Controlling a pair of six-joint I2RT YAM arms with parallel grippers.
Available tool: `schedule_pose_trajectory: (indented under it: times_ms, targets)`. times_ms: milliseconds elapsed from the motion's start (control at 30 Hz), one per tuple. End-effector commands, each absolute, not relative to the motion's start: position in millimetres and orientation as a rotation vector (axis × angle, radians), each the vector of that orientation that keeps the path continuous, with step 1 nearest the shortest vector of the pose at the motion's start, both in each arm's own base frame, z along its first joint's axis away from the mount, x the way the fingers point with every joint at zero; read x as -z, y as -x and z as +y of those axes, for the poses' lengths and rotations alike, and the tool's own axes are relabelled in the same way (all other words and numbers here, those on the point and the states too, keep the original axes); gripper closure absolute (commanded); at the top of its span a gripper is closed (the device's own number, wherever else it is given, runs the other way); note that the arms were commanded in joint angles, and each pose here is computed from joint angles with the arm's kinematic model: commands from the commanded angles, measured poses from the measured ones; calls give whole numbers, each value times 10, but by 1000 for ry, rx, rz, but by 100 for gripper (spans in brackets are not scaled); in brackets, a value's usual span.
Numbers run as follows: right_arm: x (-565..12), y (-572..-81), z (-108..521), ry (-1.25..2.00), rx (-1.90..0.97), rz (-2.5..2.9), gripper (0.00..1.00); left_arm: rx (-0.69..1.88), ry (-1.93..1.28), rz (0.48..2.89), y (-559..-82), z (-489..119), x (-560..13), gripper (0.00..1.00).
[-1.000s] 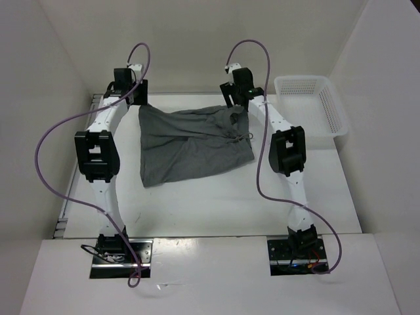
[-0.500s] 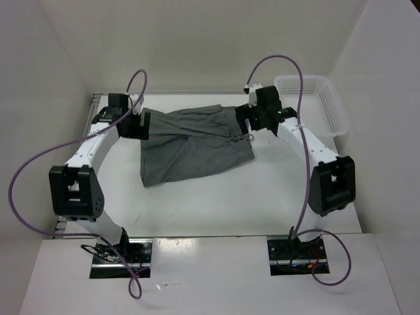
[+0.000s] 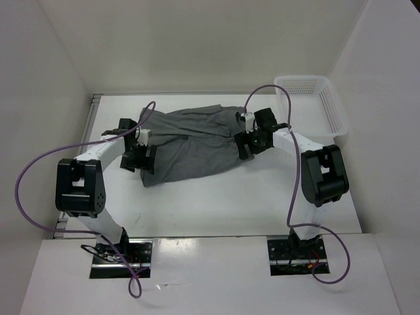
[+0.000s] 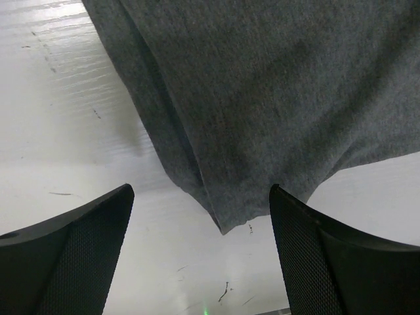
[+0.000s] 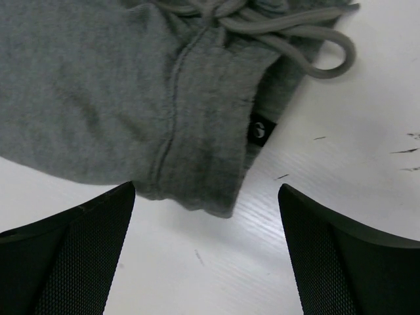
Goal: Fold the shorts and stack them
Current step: Flatten the shorts out
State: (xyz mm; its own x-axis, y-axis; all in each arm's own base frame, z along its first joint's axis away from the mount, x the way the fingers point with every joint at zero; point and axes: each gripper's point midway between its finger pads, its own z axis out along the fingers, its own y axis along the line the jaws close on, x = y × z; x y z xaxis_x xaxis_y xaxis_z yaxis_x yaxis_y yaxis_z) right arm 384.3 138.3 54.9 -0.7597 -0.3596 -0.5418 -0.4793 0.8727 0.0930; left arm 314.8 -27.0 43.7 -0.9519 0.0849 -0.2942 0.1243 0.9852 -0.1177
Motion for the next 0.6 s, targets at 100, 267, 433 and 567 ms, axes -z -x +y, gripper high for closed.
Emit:
schedule_pose_trajectory:
  times_ms: [100,267,433,567]
  targets:
    - [-597,-4066,1420,668,-373,2429,6,321,-163,2879,-3107,-402,-332,12]
    - [-507,-3939,1499,691,-458,2452,14,362,-173,2924,-3027,-466,-255,24]
    - [-363,-3944,1528,685,-484,2482,51,408,-167,2979,-2975,-506,-113,49]
    - [-454,-4031,1534,680,-469,2462,92,536,-166,2994,-2958,-642,-108,94]
